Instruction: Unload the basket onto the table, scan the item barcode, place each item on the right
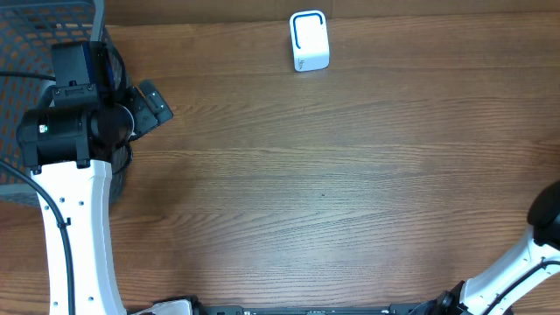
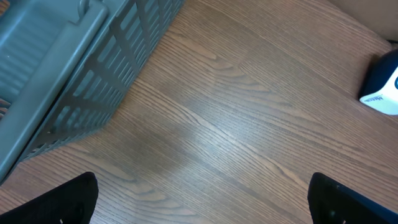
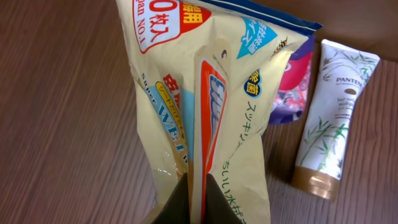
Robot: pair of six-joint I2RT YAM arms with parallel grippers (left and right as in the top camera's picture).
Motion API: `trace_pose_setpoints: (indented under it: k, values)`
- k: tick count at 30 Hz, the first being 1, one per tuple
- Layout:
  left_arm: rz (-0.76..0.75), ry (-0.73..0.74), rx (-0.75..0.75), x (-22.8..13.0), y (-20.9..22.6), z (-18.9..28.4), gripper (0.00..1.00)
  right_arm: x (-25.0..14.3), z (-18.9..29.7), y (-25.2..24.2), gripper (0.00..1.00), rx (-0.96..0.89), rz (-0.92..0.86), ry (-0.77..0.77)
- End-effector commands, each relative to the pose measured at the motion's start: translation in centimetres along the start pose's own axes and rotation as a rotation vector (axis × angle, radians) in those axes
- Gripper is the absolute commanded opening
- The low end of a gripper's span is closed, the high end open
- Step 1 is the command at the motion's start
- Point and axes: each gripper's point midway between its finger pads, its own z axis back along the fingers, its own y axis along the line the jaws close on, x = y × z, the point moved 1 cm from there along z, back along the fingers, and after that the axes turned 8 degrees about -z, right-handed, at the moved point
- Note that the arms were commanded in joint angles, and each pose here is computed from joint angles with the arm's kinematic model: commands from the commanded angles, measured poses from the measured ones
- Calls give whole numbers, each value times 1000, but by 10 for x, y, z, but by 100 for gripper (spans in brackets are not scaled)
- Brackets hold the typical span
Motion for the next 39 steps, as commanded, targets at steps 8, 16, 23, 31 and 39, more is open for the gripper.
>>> trace_pose_setpoints:
  k: [8,16,23,31,39]
  values:
    - [11,-13,9,3,2,2,100,-15,-33,-9,84,-36,-13,58]
    - [11,-14,9,3,2,2,100,-13,-12,-10,98,-8,-13,89]
    - [11,-14,9,3,2,2,100,-16,58,9,100,240,-44,208]
    - [11,-14,9,3,2,2,100,-54,158,-4,100,401,5,365]
    - [11,-13,9,3,2,2,100,-127,206,-9,99,352,237,361]
